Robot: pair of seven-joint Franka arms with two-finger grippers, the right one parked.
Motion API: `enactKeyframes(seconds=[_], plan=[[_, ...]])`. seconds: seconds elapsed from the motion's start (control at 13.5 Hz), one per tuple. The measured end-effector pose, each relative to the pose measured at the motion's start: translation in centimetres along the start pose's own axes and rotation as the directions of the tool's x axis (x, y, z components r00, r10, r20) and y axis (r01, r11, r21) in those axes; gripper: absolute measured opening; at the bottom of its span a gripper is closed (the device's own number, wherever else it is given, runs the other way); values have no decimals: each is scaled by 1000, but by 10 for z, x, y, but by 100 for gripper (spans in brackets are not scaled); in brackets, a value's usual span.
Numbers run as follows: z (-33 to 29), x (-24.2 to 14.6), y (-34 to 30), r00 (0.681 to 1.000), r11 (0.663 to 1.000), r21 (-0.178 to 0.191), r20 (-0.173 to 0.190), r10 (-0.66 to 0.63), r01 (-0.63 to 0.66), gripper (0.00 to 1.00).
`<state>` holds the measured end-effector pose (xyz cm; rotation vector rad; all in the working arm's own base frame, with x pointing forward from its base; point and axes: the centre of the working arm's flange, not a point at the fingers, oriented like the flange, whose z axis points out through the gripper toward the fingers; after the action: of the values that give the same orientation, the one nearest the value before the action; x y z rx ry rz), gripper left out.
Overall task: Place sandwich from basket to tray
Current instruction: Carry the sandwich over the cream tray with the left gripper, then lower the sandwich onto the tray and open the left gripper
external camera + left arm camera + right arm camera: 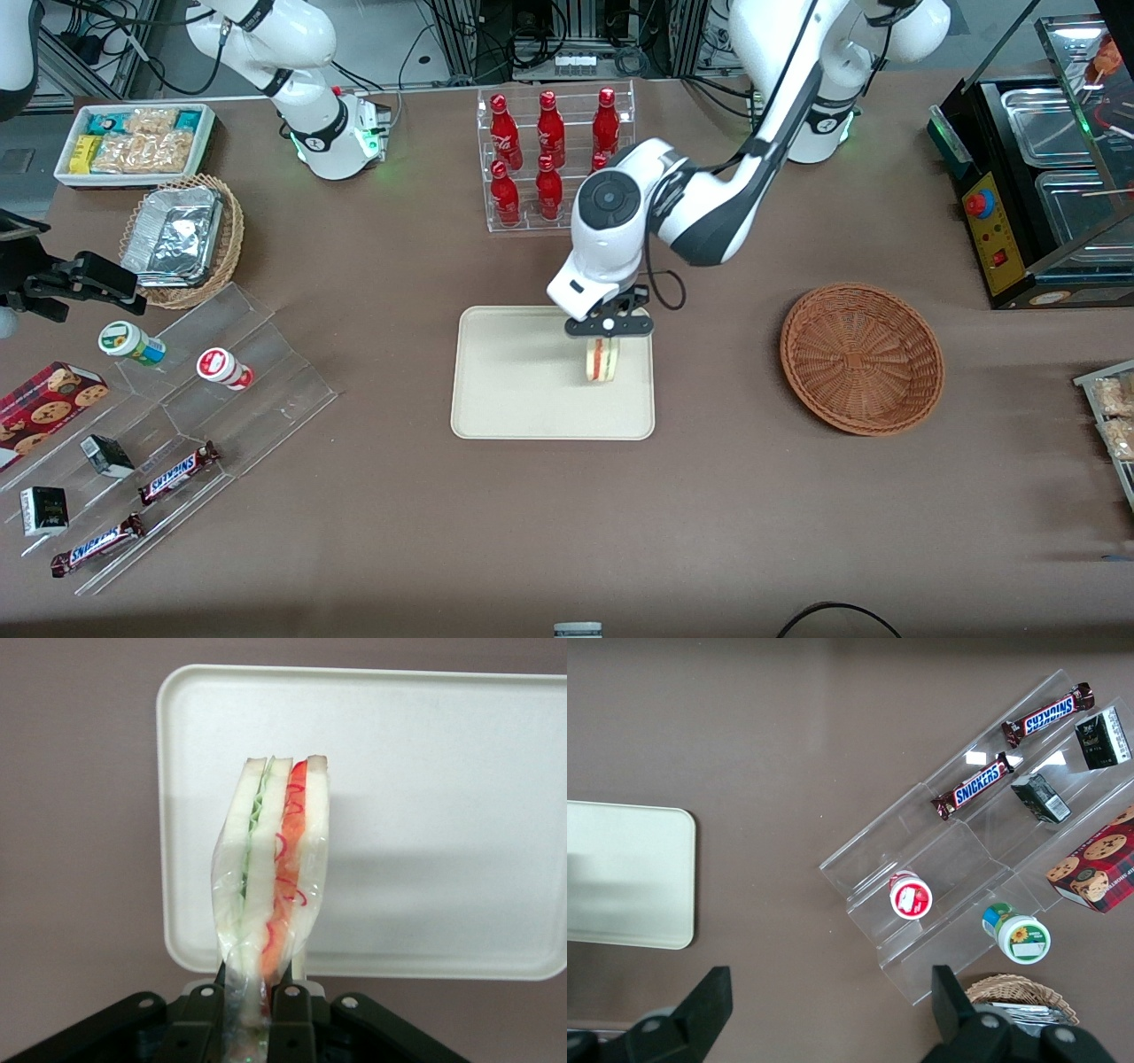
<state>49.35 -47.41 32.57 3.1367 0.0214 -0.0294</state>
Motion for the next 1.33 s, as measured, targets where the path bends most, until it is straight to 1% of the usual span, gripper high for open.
enactKeyframes(seconds=[0.22, 0.44, 0.67, 0.81, 0.96, 1.04, 1.11, 1.19, 1.33], plan=[[32, 7, 5, 1000, 1000, 9, 10, -5, 5, 18], [43, 11, 6, 1000, 1000, 16, 13, -17, 16, 18], [55, 16, 6, 1000, 1000, 27, -13, -4, 4, 18], [63, 16, 5, 1000, 999, 39, -14, 0, 1, 18], [67, 17, 4, 1000, 999, 43, -12, -1, 1, 21], [68, 17, 4, 1000, 999, 45, -10, -1, 2, 25], [72, 17, 3, 1000, 999, 49, -6, -2, 2, 25], [78, 17, 2, 1000, 999, 54, -2, -3, 3, 30], [85, 19, 1, 1000, 998, 58, 0, -6, 6, 48]])
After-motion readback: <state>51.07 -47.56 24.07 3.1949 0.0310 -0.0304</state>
